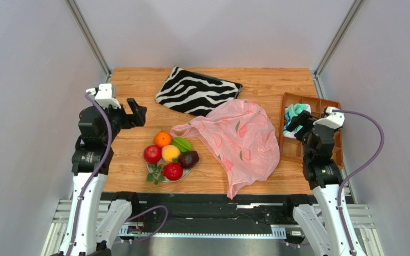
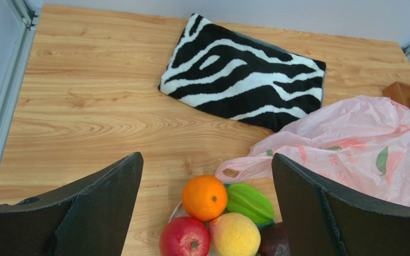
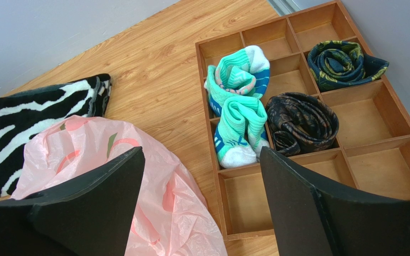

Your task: Place the fruits into the plastic bag

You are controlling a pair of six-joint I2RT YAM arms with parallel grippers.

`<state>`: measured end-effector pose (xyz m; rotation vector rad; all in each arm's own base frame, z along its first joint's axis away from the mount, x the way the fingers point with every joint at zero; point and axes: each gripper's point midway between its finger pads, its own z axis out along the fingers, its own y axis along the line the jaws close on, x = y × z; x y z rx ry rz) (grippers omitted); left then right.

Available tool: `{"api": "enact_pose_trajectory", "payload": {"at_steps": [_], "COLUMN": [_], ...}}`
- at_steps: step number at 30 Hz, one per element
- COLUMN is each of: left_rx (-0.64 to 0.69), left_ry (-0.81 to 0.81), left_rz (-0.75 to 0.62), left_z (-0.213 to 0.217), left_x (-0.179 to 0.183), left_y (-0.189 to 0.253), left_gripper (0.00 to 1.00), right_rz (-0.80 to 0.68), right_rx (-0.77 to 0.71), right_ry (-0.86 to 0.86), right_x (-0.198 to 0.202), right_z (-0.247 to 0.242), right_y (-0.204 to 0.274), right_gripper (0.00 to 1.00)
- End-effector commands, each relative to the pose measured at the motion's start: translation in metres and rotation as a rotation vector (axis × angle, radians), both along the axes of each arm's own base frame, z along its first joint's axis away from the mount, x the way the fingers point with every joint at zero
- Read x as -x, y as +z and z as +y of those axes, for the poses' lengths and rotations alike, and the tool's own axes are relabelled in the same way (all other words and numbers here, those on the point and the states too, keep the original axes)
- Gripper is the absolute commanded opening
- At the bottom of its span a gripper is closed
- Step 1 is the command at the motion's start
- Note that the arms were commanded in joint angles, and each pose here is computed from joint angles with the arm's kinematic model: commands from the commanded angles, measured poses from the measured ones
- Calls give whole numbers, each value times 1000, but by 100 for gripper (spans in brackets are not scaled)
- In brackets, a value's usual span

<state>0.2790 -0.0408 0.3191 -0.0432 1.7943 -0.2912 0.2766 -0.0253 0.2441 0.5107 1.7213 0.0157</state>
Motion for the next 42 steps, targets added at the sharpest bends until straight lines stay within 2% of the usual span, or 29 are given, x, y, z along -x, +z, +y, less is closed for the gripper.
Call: {"api": "enact_pose_trajectory", "payload": {"at_steps": [1, 11, 14, 17, 24, 27, 30, 36, 42], "left_rx": [24, 45, 33, 39, 5, -43, -45, -81, -103], "left_ry": [-20, -16, -87, -130, -275, -337, -379, -338, -332], "left_rz": [-60, -44, -56, -43, -76, -37, -16, -4, -16], "left_z": [-5, -5, -16, -23, -62, -81, -89, -80, -76], "left_x": [1, -3, -7, -10, -16, -20, -27, -26, -23], "left_y": [24, 23, 25, 33, 65, 62, 51, 30, 28], "left_gripper": [99, 99, 99, 99, 97, 97, 98, 99, 99], "right_rz": [-62, -91, -140, -117, 65, 149, 234, 347, 423], "right_rx": [3, 0, 8, -3, 83, 145, 266, 430, 537], "right_ry": [-9, 29, 161, 318, 511, 630, 779, 864, 861], "right_x": [0, 3, 0, -9, -20, -13, 14, 37, 33], "right_z": [-2, 4, 25, 55, 131, 183, 245, 300, 323], "right_y": [25, 31, 46, 55, 16, -9, -37, -83, -112], "right_gripper": [83, 82, 79, 75, 73, 75, 77, 79, 79]}}
